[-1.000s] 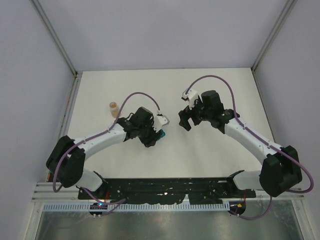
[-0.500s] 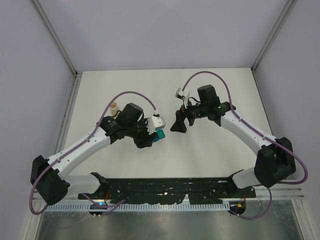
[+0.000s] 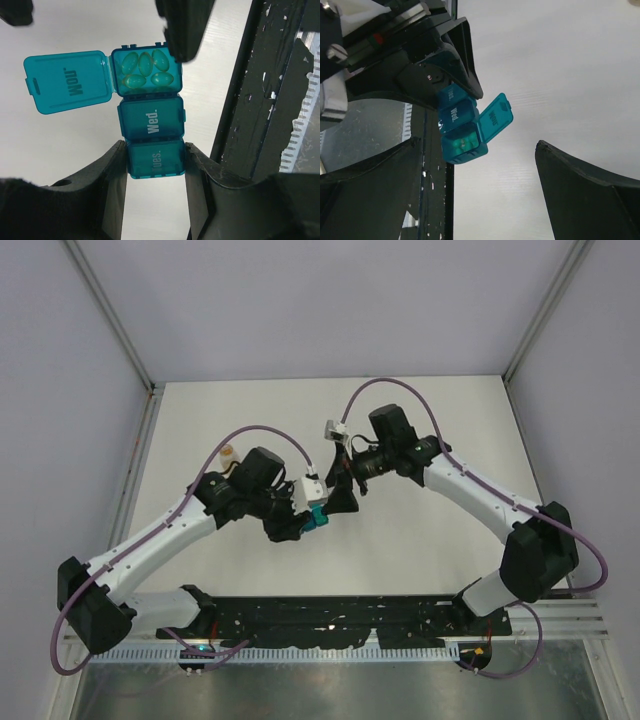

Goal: Sort the pills into containers

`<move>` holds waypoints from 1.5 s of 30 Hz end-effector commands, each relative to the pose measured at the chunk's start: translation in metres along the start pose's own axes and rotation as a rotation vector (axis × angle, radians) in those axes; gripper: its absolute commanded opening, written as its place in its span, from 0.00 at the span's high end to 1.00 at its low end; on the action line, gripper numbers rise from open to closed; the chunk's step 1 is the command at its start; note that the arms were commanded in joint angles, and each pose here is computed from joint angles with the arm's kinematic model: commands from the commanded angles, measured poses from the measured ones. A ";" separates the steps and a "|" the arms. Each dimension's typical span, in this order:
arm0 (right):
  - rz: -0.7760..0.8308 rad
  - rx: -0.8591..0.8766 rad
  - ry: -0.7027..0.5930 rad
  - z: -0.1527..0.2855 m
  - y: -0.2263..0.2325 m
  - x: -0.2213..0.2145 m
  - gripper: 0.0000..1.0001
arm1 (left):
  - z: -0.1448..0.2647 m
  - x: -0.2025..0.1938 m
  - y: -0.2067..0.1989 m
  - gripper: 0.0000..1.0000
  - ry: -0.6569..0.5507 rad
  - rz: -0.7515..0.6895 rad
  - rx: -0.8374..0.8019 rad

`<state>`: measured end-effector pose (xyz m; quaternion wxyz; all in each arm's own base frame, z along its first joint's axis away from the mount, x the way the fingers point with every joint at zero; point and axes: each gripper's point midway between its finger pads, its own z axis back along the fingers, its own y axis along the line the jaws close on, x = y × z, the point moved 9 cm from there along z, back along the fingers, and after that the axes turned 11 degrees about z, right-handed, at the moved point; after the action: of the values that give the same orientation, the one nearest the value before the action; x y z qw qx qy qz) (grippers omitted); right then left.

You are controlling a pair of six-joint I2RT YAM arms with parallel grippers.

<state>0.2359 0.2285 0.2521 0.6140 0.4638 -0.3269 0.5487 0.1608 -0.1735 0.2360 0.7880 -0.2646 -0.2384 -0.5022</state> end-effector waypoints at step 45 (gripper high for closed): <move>0.060 0.230 -0.087 -0.014 0.031 0.008 0.11 | -0.005 0.010 0.009 1.00 -0.054 0.000 0.104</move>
<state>0.2105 0.2452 0.2484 0.5533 0.5273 -0.2896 0.5761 0.1645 -0.1739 0.2307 0.7948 -0.2453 -0.2503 -0.4955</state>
